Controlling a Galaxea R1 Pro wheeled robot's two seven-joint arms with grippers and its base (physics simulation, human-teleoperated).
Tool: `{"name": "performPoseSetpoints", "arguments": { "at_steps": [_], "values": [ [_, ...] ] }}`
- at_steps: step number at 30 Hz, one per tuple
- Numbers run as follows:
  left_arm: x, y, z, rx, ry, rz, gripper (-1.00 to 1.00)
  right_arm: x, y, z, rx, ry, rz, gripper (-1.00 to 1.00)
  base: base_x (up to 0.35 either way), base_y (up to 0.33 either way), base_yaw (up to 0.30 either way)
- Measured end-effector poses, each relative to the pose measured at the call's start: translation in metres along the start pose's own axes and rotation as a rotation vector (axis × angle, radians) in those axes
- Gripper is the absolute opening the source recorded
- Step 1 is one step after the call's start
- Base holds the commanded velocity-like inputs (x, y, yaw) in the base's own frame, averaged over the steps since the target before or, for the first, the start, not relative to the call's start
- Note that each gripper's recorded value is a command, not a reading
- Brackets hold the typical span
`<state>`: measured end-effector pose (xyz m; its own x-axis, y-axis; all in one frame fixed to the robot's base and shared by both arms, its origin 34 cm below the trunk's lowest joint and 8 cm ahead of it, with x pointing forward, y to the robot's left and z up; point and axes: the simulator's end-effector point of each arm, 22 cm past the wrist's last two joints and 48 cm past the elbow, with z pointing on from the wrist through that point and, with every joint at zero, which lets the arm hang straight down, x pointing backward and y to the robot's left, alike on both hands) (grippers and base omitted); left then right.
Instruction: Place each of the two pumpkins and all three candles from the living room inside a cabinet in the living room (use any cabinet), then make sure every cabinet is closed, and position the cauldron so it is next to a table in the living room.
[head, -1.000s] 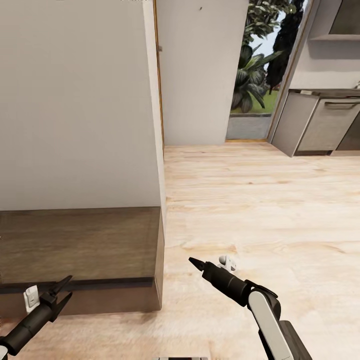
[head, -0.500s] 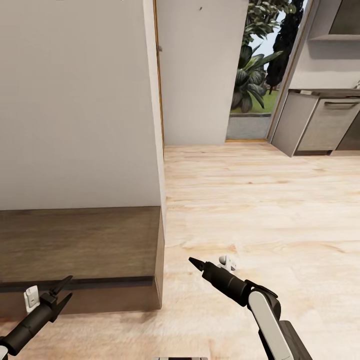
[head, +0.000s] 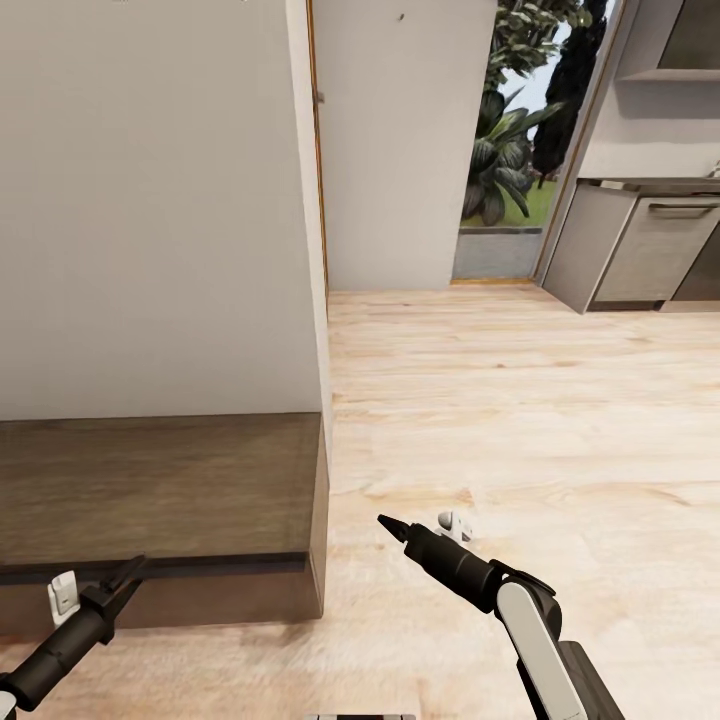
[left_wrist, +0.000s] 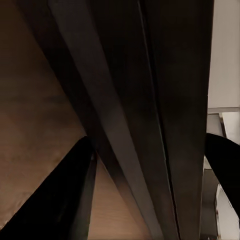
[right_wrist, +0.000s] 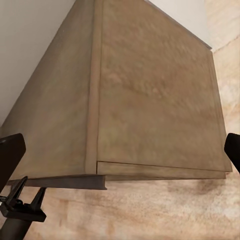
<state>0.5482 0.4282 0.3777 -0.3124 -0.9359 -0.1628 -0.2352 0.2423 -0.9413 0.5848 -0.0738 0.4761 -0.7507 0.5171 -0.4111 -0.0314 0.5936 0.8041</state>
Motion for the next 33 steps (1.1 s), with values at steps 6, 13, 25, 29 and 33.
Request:
{"name": "performPoseSetpoints", "arguments": {
  "at_steps": [6, 13, 25, 29, 33],
  "values": [
    [0.000, 0.003, -0.001, -0.013, 0.000, 0.013, -1.00, 0.000, 0.000, 0.000, -0.001, 0.000, -0.001, 1.00, 0.000, 0.000, 0.000],
    [0.002, 0.005, -0.001, -0.019, 0.006, 0.020, -1.00, 0.000, 0.000, 0.000, -0.001, 0.000, -0.001, 1.00, -0.036, 0.000, 0.000],
    [0.003, -0.001, 0.000, 0.004, 0.012, -0.010, -1.00, 0.000, 0.000, 0.000, -0.001, 0.000, -0.001, 1.00, -0.032, 0.007, 0.000],
    [0.002, -0.001, 0.000, 0.005, 0.008, -0.012, -1.00, 0.000, 0.000, 0.000, -0.001, 0.000, -0.001, 1.00, 0.000, 0.000, 0.000],
    [0.002, -0.001, 0.000, 0.005, 0.006, -0.012, -1.00, 0.000, 0.000, 0.000, -0.002, 0.000, 0.000, 1.00, 0.000, 0.000, 0.000]
  ]
}}
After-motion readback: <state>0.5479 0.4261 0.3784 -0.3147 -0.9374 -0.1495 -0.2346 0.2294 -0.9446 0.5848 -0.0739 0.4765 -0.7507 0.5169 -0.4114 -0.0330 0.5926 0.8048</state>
